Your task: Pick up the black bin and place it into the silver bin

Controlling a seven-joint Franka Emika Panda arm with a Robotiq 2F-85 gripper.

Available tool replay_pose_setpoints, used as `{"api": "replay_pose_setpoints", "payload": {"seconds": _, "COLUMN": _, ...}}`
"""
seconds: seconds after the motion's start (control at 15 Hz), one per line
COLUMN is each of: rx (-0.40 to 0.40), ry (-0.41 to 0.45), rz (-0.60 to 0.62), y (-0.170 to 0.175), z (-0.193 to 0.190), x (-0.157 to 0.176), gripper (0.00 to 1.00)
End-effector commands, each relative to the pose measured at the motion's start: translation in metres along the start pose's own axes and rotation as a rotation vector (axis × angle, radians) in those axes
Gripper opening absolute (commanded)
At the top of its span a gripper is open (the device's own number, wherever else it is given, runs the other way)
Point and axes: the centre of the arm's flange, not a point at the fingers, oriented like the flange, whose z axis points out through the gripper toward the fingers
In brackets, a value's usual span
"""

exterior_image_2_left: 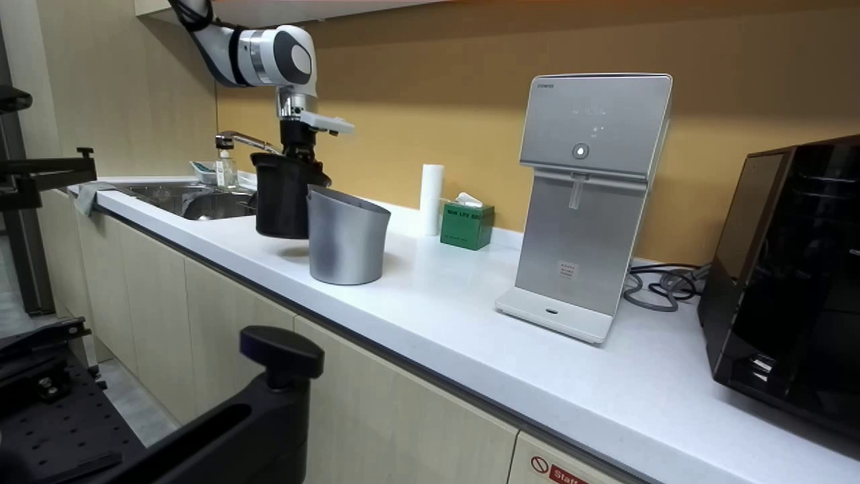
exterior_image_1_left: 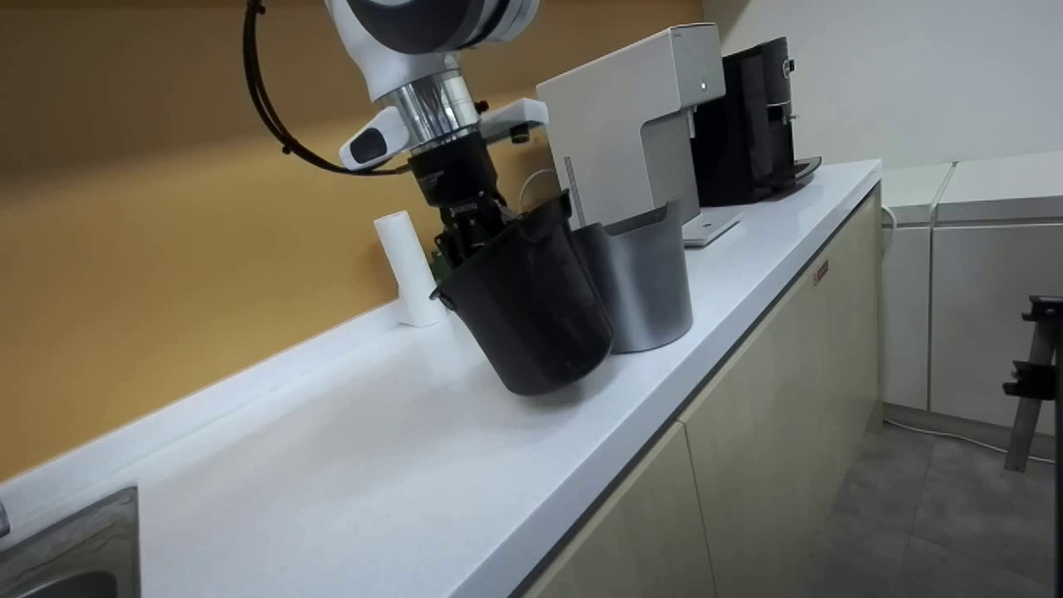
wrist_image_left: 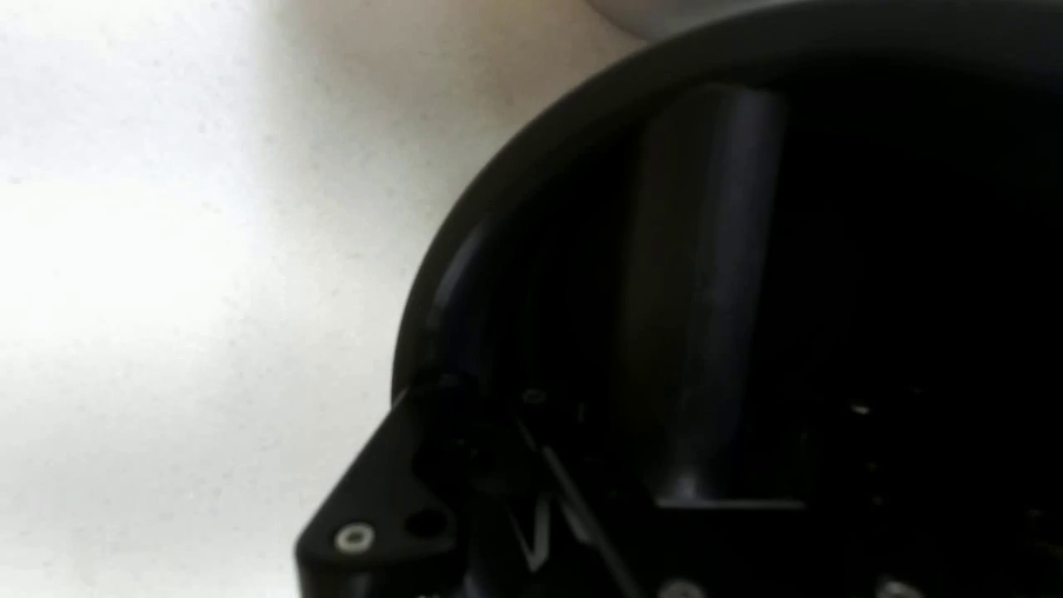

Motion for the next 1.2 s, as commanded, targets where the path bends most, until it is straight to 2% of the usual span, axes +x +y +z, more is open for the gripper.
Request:
{"api": "replay_pose_setpoints", "payload": {"seconds": 0.0, "rx": -0.025, "ry": 0.003, "rz": -0.006, "y": -0.002, "z": -0.050, "x": 0.008, "gripper": 0.00}}
{"api": "replay_pose_setpoints", "payload": {"seconds": 0.33, "rx": -0.114, "ry": 0.018, "rz": -0.006, "y": -0.002, "z": -0.106, "x": 0.015, "gripper": 0.00}}
{"api": "replay_pose_setpoints", "payload": {"seconds": 0.67, "rx": -0.183, "ry": 0.028, "rz": 0.066, "y": 0.017, "z": -0.153, "x": -0.009, "gripper": 0.00}}
{"api": "replay_pose_setpoints", "payload": {"seconds": 0.87, "rx": -0.161, "ry": 0.023, "rz": 0.087, "y": 0.028, "z": -0.155, "x": -0.034, "gripper": 0.00}}
{"api": "replay_pose_setpoints", "payload": {"seconds": 0.93, "rx": -0.178, "ry": 0.018, "rz": 0.061, "y": 0.014, "z": -0.145, "x": -0.025, "gripper": 0.00}}
{"api": "replay_pose_setpoints", "payload": {"seconds": 1.13, "rx": -0.164, "ry": 0.015, "rz": 0.080, "y": 0.020, "z": -0.141, "x": -0.037, "gripper": 0.00}}
